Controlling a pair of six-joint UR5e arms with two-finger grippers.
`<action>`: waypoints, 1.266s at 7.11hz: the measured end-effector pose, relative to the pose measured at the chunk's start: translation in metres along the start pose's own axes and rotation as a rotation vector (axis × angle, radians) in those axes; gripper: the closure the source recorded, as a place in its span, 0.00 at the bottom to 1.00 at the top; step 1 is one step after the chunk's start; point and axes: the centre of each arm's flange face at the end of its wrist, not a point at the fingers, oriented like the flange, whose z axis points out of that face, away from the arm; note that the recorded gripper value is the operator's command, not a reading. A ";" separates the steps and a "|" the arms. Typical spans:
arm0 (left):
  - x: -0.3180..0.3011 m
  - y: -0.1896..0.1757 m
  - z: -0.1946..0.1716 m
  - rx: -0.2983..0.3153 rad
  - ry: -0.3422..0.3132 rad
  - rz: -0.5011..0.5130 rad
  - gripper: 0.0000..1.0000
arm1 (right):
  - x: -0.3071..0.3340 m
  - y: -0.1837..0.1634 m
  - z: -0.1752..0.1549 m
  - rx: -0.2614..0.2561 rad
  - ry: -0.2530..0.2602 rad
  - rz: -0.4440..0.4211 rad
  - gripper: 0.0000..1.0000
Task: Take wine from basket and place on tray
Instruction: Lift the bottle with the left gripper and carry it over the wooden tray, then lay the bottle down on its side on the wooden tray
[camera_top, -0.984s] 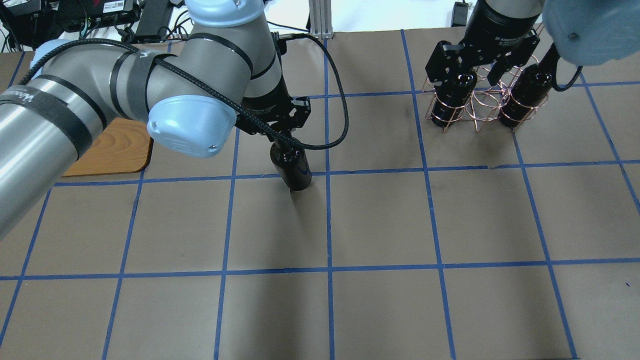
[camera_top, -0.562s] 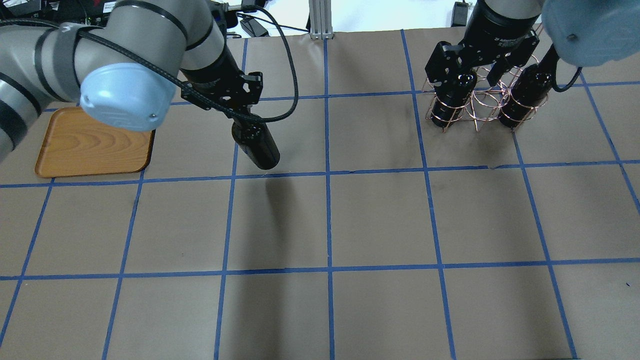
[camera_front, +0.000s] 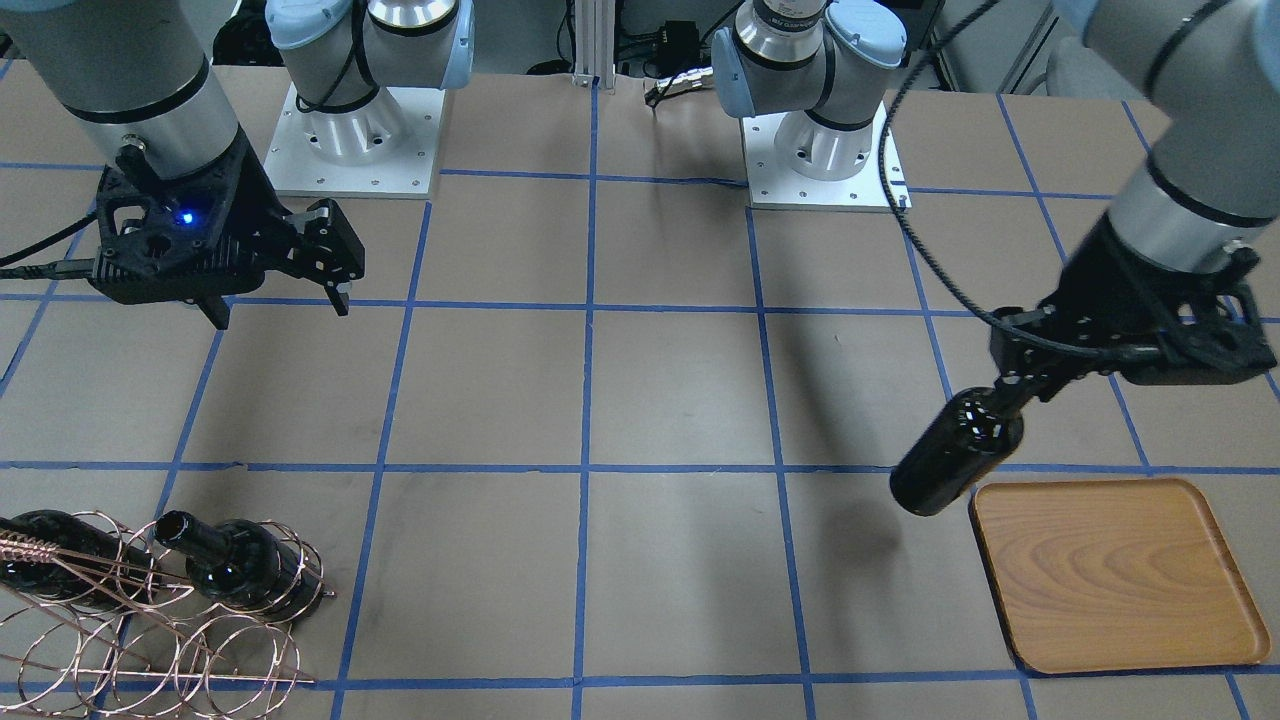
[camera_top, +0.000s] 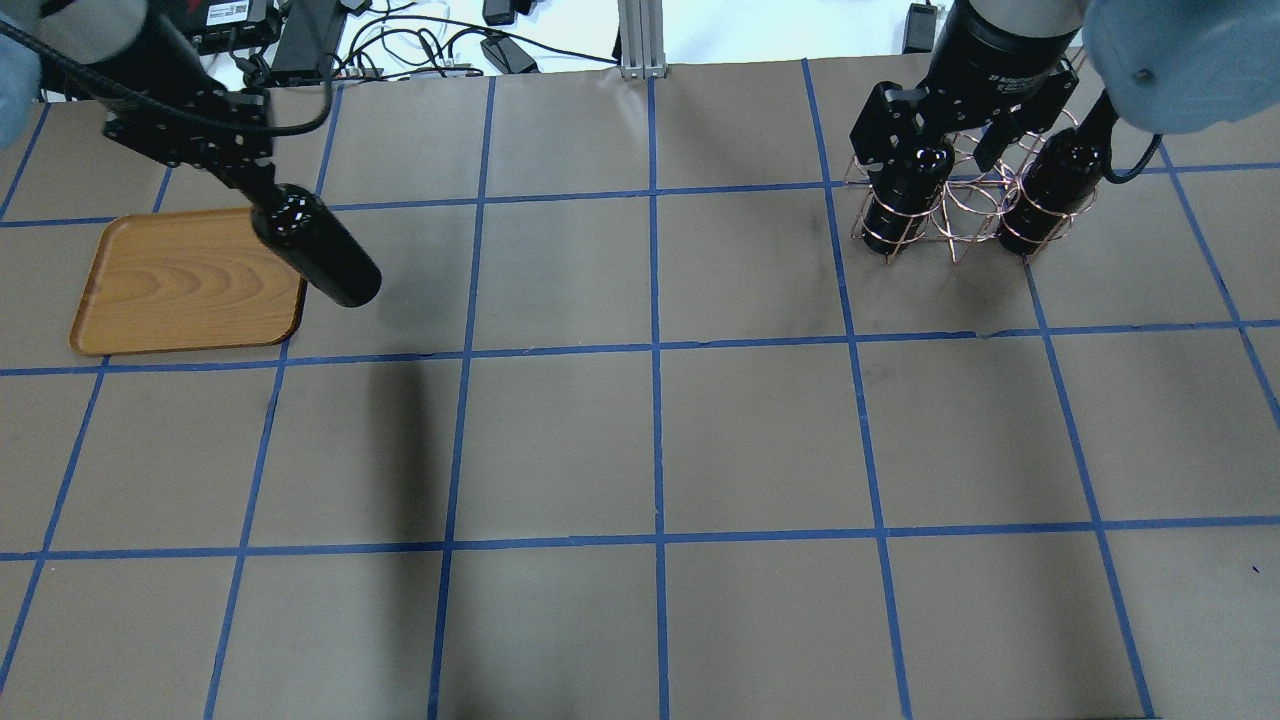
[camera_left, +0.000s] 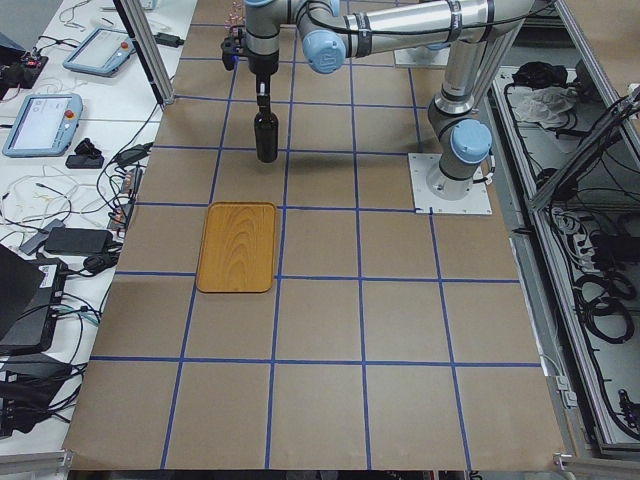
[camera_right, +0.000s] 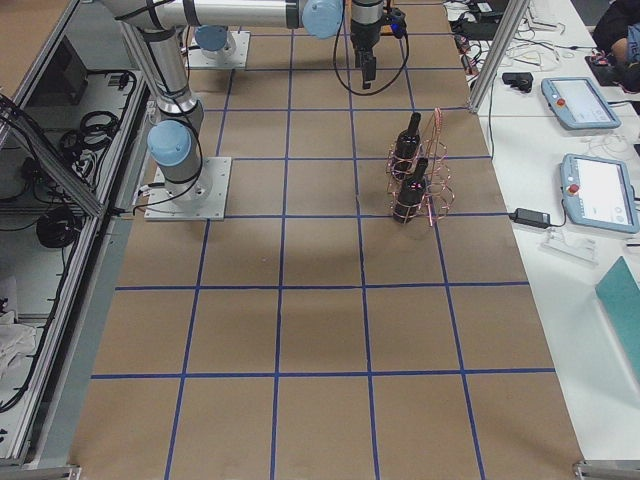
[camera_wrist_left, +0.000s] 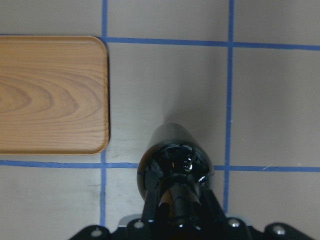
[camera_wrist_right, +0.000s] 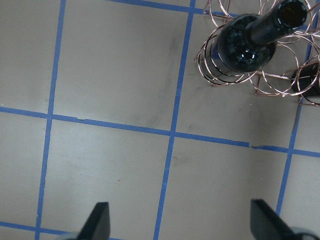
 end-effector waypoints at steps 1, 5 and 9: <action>-0.047 -0.004 0.006 -0.010 -0.010 -0.009 1.00 | 0.000 0.000 0.000 0.001 0.000 0.000 0.00; -0.140 -0.040 0.030 -0.012 -0.059 -0.018 1.00 | 0.000 -0.001 0.000 0.007 0.004 0.002 0.00; -0.160 -0.059 0.069 -0.021 -0.049 -0.023 1.00 | 0.001 0.003 -0.001 -0.007 0.018 0.008 0.00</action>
